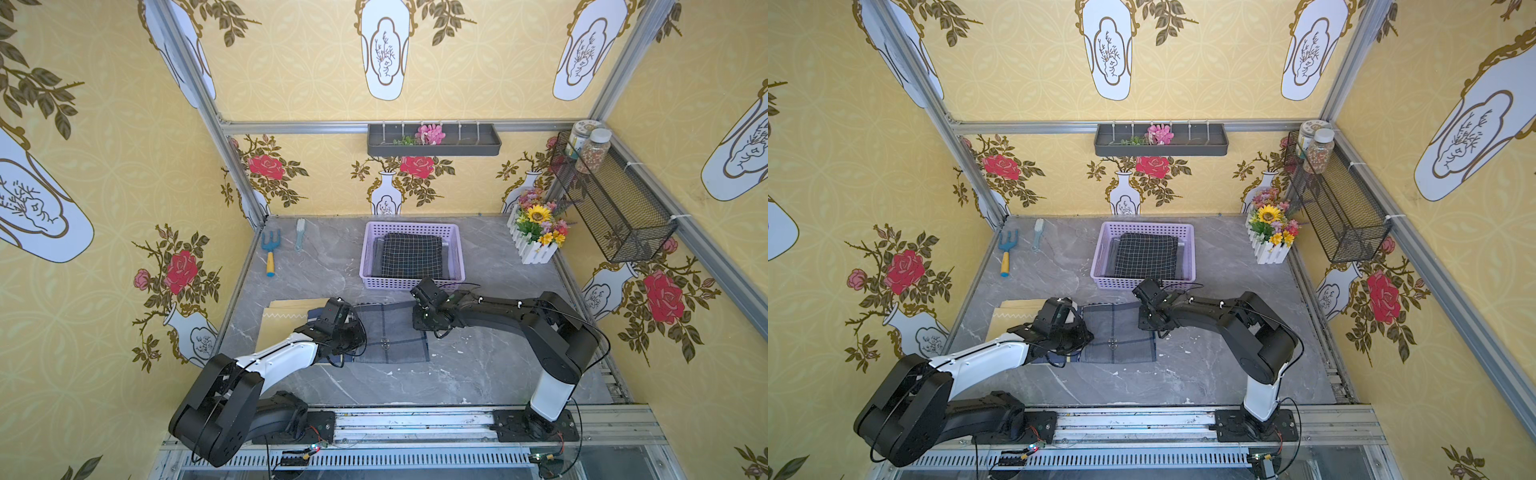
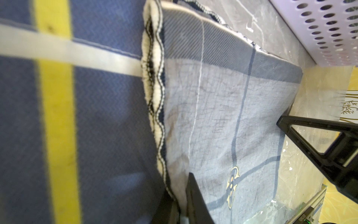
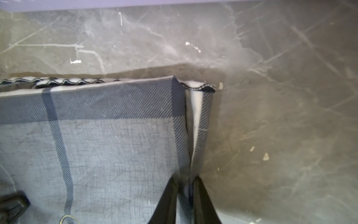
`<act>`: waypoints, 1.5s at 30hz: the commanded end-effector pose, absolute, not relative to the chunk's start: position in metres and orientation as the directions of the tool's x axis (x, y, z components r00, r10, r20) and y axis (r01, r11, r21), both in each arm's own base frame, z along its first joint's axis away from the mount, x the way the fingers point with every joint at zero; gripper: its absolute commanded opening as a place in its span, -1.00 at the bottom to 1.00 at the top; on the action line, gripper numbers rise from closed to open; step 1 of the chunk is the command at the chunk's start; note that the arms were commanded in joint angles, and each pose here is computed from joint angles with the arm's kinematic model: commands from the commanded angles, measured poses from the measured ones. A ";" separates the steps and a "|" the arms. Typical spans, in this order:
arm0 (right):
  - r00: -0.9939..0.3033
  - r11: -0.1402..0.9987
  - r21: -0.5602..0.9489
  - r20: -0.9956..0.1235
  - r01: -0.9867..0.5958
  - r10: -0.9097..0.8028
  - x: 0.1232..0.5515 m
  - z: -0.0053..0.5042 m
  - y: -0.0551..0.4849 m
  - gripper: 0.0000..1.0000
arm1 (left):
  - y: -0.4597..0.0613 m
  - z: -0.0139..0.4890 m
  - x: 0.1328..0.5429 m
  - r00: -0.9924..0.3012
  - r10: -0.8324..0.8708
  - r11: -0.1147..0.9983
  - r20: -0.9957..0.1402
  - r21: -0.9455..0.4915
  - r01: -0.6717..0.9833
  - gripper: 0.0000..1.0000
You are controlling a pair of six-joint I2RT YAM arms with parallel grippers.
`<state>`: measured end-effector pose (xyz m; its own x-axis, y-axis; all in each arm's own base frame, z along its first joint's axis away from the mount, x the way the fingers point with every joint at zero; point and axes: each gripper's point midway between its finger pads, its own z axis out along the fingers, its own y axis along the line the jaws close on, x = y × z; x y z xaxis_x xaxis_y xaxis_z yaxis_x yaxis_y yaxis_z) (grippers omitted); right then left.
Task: Put the folded pillowcase in the basket
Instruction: Pick up the pillowcase from the pillowcase.
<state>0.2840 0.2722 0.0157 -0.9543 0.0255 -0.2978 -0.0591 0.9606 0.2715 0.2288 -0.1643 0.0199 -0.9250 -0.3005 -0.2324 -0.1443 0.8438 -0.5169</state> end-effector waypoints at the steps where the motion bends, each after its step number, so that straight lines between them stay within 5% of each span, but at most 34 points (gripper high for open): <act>1: -0.966 0.968 0.244 -0.259 -0.058 0.007 0.273 0.008 0.265 -0.76 | -0.161 0.015 0.227 -0.925 -0.302 0.850 -0.230 -0.504 -0.152 -0.78; 9: -0.966 0.967 0.247 -0.259 -0.060 0.006 0.272 0.009 0.264 -1.00 | -0.161 0.016 0.229 -0.923 -0.304 0.850 -0.235 -0.504 -0.151 -0.99; 45: -0.897 0.897 0.411 -0.440 -0.166 0.035 0.281 0.114 0.284 -1.00 | -0.161 0.102 0.240 -0.856 -0.363 0.800 -0.369 -0.594 -0.084 -1.00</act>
